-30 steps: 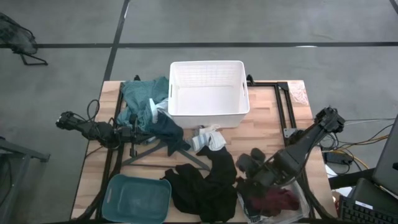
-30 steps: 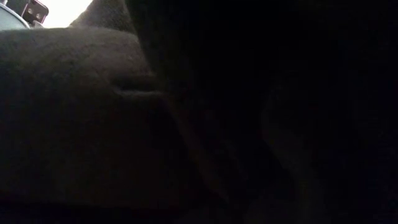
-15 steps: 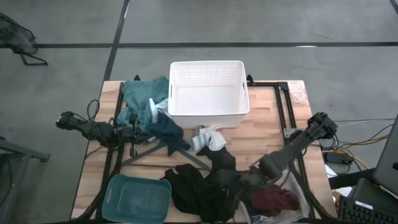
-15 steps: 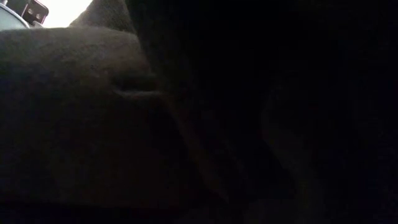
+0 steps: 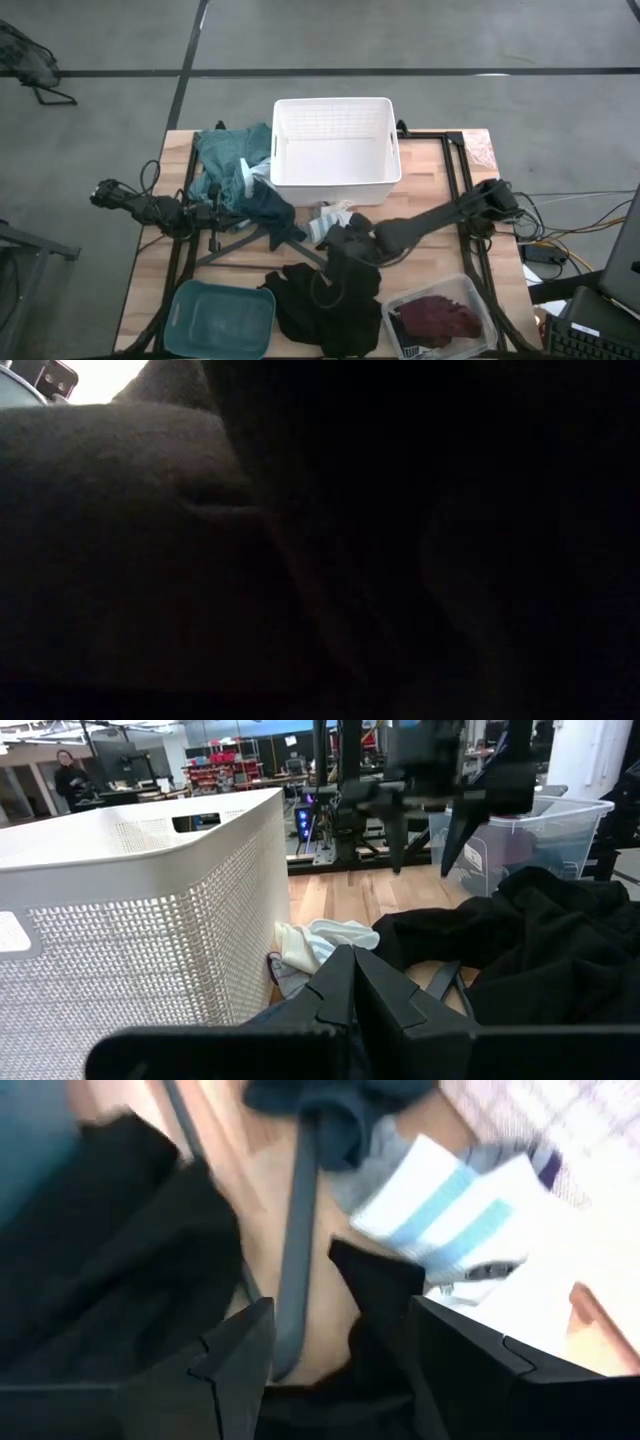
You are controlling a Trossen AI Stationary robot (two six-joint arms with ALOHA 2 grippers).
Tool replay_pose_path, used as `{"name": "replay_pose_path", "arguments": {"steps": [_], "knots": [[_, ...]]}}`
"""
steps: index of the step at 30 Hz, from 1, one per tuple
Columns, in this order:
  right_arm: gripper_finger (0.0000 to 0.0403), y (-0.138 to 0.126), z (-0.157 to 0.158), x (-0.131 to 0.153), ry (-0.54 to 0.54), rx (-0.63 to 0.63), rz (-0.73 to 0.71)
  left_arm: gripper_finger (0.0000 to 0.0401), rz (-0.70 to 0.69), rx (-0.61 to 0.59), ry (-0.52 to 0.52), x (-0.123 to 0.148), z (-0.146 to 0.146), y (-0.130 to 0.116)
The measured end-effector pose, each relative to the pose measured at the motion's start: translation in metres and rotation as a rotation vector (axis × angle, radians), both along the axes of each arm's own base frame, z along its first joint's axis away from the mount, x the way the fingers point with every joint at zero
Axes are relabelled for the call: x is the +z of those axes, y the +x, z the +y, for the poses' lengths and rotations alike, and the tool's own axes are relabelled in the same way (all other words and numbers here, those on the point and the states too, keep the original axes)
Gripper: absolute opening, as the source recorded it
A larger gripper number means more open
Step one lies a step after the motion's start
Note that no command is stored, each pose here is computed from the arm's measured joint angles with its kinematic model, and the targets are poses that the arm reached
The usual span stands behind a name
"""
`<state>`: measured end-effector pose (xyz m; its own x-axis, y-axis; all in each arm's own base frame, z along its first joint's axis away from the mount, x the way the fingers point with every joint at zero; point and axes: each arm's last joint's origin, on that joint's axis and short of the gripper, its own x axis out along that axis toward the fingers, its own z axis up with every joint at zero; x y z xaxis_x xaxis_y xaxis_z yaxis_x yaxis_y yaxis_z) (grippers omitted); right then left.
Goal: Pick & Place Cloths
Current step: Adjust the white sock on the table
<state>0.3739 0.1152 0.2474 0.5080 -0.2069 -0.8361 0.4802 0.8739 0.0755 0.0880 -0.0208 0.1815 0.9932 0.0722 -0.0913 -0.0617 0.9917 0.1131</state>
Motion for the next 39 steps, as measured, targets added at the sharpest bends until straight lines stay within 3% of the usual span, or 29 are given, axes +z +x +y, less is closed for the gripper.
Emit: {"name": "replay_pose_path", "arguments": {"steps": [14,23,28,34,39], "knots": [[0.0204,0.014,-0.040,-0.057,-0.059,-0.231,0.223,0.0012,0.002,0.000,0.001,0.000,0.000,0.000],[0.0176,0.019,-0.051,-0.089,-0.098,-0.265,0.328,0.0012,0.002,-0.001,0.001,0.000,0.000,0.000],[0.0129,0.020,-0.050,-0.095,-0.107,-0.258,0.344,0.0012,0.002,-0.001,0.001,0.000,0.000,0.000],[0.0022,0.019,-0.050,-0.089,-0.115,-0.225,0.339,0.0012,0.002,-0.001,0.001,0.000,0.000,0.000],[0.0013,0.017,-0.046,-0.064,-0.101,-0.209,0.270,0.0012,0.002,-0.001,0.001,0.000,0.000,0.000]]}}
